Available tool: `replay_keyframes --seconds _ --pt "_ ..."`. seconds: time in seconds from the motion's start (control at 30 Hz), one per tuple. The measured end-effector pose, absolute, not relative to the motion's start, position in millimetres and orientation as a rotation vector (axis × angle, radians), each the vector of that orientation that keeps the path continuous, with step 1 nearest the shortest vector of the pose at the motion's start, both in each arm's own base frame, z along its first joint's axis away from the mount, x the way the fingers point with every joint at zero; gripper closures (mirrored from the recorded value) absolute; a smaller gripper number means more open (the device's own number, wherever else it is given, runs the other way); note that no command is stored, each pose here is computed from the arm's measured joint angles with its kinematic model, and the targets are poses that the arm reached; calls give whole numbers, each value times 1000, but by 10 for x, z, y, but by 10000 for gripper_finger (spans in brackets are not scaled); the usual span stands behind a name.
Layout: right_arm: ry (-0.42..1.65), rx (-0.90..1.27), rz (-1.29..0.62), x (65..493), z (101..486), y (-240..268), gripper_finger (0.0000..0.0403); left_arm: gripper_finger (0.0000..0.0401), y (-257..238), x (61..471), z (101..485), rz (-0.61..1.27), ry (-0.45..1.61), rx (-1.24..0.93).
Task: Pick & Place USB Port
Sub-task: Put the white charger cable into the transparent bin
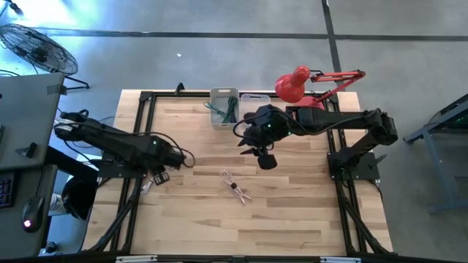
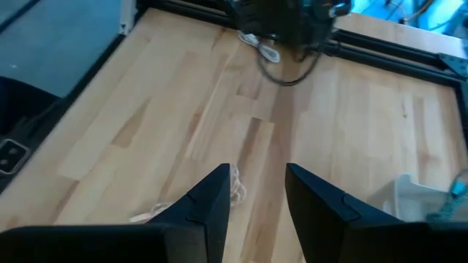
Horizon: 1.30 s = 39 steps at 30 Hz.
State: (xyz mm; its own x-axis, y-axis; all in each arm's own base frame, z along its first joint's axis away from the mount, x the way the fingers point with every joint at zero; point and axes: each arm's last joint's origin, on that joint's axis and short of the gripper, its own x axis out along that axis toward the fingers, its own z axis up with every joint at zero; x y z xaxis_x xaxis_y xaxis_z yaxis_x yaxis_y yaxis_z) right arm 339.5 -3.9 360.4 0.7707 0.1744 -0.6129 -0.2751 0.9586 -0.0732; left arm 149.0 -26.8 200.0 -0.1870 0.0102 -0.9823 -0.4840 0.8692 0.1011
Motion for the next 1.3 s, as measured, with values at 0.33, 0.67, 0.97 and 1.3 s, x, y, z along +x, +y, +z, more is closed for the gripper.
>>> replay_keyframes --seconds 0.33,0.67,0.97,1.3 --pt "654 -175 220 3394 3600 -22 279 278 -503 1546 1864 458 1795 -343" --pt "655 -168 231 3394 3600 16 279 278 -625 1519 1700 465 1769 -358" --pt "648 -180 267 3393 3603 147 279 278 -631 1526 1551 479 1809 -358" --pt "642 -199 310 3384 3604 292 279 279 -637 1494 1225 433 1951 -318"
